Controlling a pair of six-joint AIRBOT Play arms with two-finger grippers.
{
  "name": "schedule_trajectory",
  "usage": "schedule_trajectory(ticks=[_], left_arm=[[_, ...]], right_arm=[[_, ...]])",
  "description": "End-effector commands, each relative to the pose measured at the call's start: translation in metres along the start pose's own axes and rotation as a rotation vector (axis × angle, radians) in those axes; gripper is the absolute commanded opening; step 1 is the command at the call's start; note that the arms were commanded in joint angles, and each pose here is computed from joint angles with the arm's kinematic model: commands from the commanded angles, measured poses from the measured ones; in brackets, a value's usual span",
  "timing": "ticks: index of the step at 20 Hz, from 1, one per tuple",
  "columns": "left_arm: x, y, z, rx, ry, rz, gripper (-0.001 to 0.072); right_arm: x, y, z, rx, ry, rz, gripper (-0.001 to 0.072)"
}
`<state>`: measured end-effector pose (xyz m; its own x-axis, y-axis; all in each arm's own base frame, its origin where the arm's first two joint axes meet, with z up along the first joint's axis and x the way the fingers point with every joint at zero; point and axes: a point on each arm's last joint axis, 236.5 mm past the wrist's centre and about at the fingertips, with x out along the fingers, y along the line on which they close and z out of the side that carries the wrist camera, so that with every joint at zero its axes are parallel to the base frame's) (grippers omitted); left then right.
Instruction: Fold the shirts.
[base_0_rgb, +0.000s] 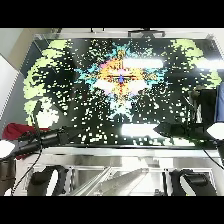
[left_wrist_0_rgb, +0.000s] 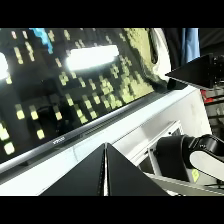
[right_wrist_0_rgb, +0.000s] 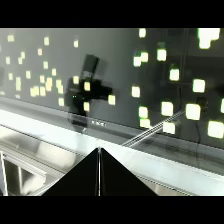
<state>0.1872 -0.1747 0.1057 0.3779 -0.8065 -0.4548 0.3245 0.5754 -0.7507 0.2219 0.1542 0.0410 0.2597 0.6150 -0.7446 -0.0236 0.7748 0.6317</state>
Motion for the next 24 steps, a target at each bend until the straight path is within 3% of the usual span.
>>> schedule_trajectory(ticks=[1,5,6,8,9,11,14,16,21,24], left_arm=[[0.000,0.000,-0.001,0.001,0.002,0.001,0.0011],[-0.001,0.003,0.003,0.009,-0.012,0.020,0.0008],[-0.005,0.014,0.008,0.046,-0.018,0.092,0.0001],[-0.036,0.051,0.036,0.123,-0.072,0.365,0.0006],[-0.059,0.066,0.051,0.144,-0.110,0.505,0.0206],[-0.119,0.096,0.080,0.134,-0.214,0.804,0.0720],[-0.217,0.140,0.086,-0.002,-0.314,1.242,0.0720],[-0.251,0.168,0.068,-0.095,-0.225,1.440,0.0720],[-0.253,0.263,-0.003,-0.386,0.140,1.537,0.0720],[-0.244,0.305,-0.045,-0.531,0.280,1.472,0.0720]], right_arm=[[0.000,0.000,0.000,0.000,0.000,0.001,0.0015],[0.000,0.000,0.000,0.000,0.000,0.001,0.0015],[0.000,0.000,0.000,0.000,0.000,0.001,0.0015],[0.000,0.000,0.000,0.000,0.000,0.001,0.0015],[0.000,0.000,0.000,0.000,0.000,0.001,0.0015],[0.000,0.000,0.000,0.000,0.000,0.001,0.0015],[0.000,0.000,0.000,0.000,0.000,0.001,0.0015],[0.000,0.000,0.000,0.000,0.000,0.001,0.0015],[0.000,0.000,0.012,0.000,-0.053,0.000,0.0015],[0.000,0.000,0.012,0.000,-0.053,0.000,0.0015]])
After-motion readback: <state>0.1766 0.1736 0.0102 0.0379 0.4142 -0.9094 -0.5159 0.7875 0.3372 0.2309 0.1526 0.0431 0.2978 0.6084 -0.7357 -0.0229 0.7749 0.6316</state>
